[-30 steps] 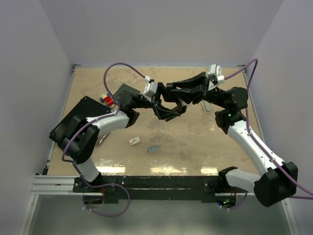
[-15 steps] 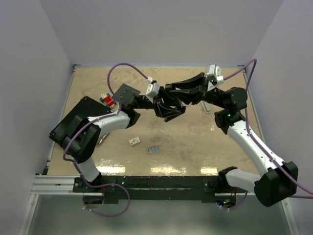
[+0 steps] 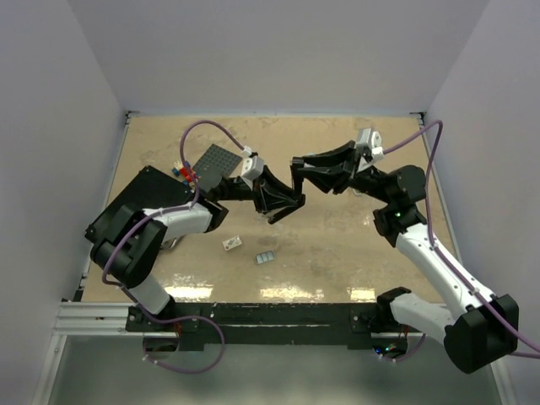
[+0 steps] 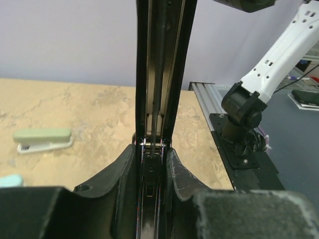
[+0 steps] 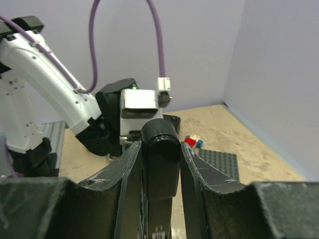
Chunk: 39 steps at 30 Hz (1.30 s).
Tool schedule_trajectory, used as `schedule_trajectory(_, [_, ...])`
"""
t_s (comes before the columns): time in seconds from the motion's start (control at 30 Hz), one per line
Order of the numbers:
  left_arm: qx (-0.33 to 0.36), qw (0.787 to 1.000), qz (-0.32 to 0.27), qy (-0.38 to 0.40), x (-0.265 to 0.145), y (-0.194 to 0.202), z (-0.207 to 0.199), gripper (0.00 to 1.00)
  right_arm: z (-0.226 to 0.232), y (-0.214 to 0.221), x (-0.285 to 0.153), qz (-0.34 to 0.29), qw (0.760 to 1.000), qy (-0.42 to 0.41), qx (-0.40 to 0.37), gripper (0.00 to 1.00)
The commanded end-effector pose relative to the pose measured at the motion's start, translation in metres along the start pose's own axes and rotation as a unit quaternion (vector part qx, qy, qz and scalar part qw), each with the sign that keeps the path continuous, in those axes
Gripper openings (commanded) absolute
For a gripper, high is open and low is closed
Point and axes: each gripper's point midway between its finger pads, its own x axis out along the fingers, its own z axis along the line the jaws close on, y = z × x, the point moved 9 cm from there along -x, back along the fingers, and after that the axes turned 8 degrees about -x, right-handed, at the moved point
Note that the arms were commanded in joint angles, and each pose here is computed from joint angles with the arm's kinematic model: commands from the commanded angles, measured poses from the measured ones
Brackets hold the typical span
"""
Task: Load the staples into the stapler
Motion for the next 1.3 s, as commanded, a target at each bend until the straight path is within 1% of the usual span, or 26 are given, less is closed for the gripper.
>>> schedule_trajectory(0.0, [0.040,0.990,-0.088,-0.100,-0.034,-0.035,0.005,0.00,0.002,0.011,-0.018,-0.007,0.997,0.061,-0.036,0.00])
schedule_trajectory(0.2, [0.047,0.980,-0.072,-0.179,-0.048,-0.032,0.006,0.00,0.008,0.051,-0.033,0.007,0.995,0.098,0.006,0.00])
schedule_trajectory(0.3, [0.046,0.974,-0.054,-0.217,-0.052,-0.027,0.010,0.00,0.006,0.068,-0.035,0.031,0.995,0.098,0.015,0.00])
schedule_trajectory(0.33, [0.038,0.970,-0.033,-0.236,-0.053,-0.020,0.013,0.00,0.006,0.072,-0.036,0.037,0.994,0.099,0.018,0.00])
schedule_trajectory(0.37, [0.043,0.968,-0.025,-0.246,-0.053,-0.021,0.015,0.00,0.006,0.076,-0.036,0.041,0.994,0.100,0.016,0.00])
schedule_trajectory(0.4, [0.045,0.963,-0.018,-0.267,-0.054,-0.021,0.018,0.00,0.005,0.083,-0.037,0.049,0.993,0.102,0.022,0.00])
schedule_trajectory(0.43, [0.045,0.958,0.011,-0.284,-0.052,-0.018,0.021,0.00,0.003,0.087,-0.039,0.058,0.992,0.112,0.029,0.00])
schedule_trajectory(0.47, [0.040,0.952,0.022,-0.304,-0.052,-0.017,0.025,0.00,0.003,0.090,-0.039,0.062,0.991,0.117,0.031,0.00])
schedule_trajectory(0.5, [0.037,0.941,0.028,-0.335,-0.053,-0.017,0.030,0.00,0.001,0.093,-0.039,0.067,0.989,0.125,0.035,0.00])
schedule_trajectory(0.57, [0.021,0.931,0.045,-0.361,-0.050,-0.016,0.034,0.00,-0.002,0.097,-0.041,0.077,0.985,0.150,0.048,0.00])
schedule_trajectory(0.6, [0.017,0.920,0.048,-0.388,-0.051,-0.016,0.039,0.00,-0.004,0.095,-0.041,0.079,0.983,0.161,0.049,0.00])
schedule_trajectory(0.63, [0.004,0.915,0.063,-0.399,-0.047,-0.013,0.041,0.00,-0.005,0.099,-0.043,0.094,0.979,0.171,0.058,0.03])
schedule_trajectory(0.67, [-0.003,0.896,0.065,-0.439,-0.049,-0.012,0.047,0.00,-0.009,0.098,-0.044,0.098,0.973,0.199,0.059,0.05])
schedule_trajectory(0.7, [-0.017,0.887,0.069,-0.457,-0.049,-0.009,0.049,0.00,-0.012,0.095,-0.044,0.101,0.970,0.211,0.059,0.07])
schedule_trajectory(0.73, [-0.036,0.877,0.086,-0.471,-0.046,-0.004,0.054,0.00,-0.012,0.097,-0.047,0.113,0.965,0.225,0.069,0.16])
schedule_trajectory(0.77, [-0.047,0.858,0.086,-0.504,-0.048,-0.002,0.059,0.00,-0.013,0.096,-0.048,0.119,0.961,0.237,0.070,0.23])
schedule_trajectory(0.8, [-0.078,0.847,0.079,-0.521,-0.047,0.001,0.061,0.00,-0.018,0.093,-0.049,0.122,0.954,0.267,0.068,0.30])
schedule_trajectory(0.83, [-0.100,0.834,0.090,-0.535,-0.047,0.007,0.066,0.00,-0.018,0.096,-0.053,0.141,0.945,0.283,0.083,0.41])
schedule_trajectory(0.87, [-0.115,0.826,0.089,-0.544,-0.046,0.011,0.068,0.00,-0.019,0.097,-0.055,0.150,0.938,0.298,0.088,0.47])
schedule_trajectory(0.9, [-0.134,0.807,0.074,-0.570,-0.047,0.013,0.072,0.00,-0.024,0.093,-0.057,0.155,0.927,0.331,0.088,0.54])
schedule_trajectory(0.93, [-0.145,0.796,0.076,-0.583,-0.046,0.020,0.074,0.00,-0.022,0.099,-0.061,0.175,0.916,0.346,0.106,0.69])
schedule_trajectory(0.97, [-0.152,0.788,0.074,-0.592,-0.046,0.023,0.076,0.00,-0.023,0.097,-0.064,0.179,0.909,0.360,0.108,0.75])
schedule_trajectory(1.0, [-0.163,0.773,0.066,-0.610,-0.047,0.026,0.078,0.00,-0.024,0.095,-0.065,0.184,0.904,0.369,0.110,0.79])
schedule_trajectory(1.03, [-0.171,0.764,0.066,-0.618,-0.045,0.031,0.080,0.00,-0.023,0.098,-0.070,0.201,0.891,0.390,0.117,0.84])
schedule_trajectory(1.1, [-0.181,0.746,0.059,-0.638,-0.047,0.036,0.084,0.00,-0.023,0.098,-0.076,0.214,0.876,0.415,0.119,0.88])
schedule_trajectory(1.27, [-0.185,0.697,0.075,-0.689,-0.054,0.055,0.094,0.00,-0.016,0.102,-0.085,0.231,0.866,0.426,0.124,0.89])
